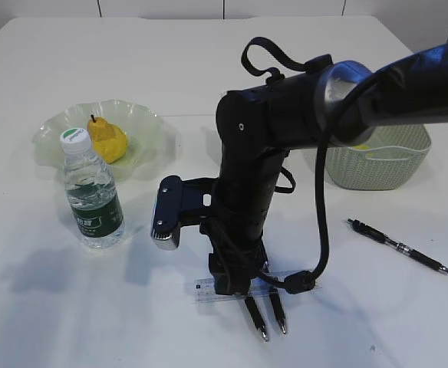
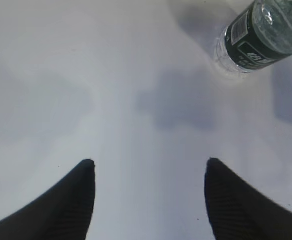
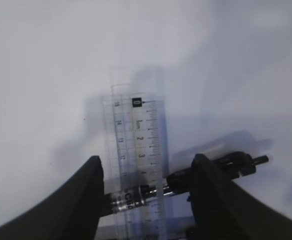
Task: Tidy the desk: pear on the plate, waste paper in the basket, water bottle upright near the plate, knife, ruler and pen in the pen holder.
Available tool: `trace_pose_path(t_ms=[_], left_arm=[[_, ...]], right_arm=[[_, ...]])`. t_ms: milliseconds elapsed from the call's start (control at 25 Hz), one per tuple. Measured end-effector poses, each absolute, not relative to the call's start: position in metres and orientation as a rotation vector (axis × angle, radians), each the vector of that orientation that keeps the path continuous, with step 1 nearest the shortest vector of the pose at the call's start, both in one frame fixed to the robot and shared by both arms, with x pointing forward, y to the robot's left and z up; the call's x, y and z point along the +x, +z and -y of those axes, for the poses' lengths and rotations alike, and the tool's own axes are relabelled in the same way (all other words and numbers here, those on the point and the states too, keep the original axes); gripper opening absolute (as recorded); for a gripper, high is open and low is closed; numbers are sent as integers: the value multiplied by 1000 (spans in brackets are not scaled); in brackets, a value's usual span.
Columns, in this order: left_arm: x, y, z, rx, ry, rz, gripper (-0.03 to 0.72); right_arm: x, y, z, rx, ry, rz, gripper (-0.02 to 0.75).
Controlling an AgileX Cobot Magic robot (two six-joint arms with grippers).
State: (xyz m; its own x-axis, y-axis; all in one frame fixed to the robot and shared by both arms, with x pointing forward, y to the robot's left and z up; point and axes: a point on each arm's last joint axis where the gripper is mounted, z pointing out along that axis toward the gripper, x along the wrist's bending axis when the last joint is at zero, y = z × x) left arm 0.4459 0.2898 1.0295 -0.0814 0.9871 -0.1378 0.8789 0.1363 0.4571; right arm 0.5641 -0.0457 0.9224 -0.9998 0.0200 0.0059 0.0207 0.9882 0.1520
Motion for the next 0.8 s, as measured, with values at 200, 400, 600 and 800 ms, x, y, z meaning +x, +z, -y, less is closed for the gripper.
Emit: trace_pose_path(t_ms=[200,400,600,800], left_arm=[[447,1029,-290,1790,361,-2011,485],[447,1029,-290,1788,363,-2010,484],[447,1029,-290,1787,365,-2009,482],[447,1029,-290,1787,365,-2009,481]], right_arm=[[565,917,45,-38,-236,3126,411],[565,912,44,-40,-226,3119,411],[564,908,43,-39,-217,3110,411],[562,904,41,-35,-210,3100,411]])
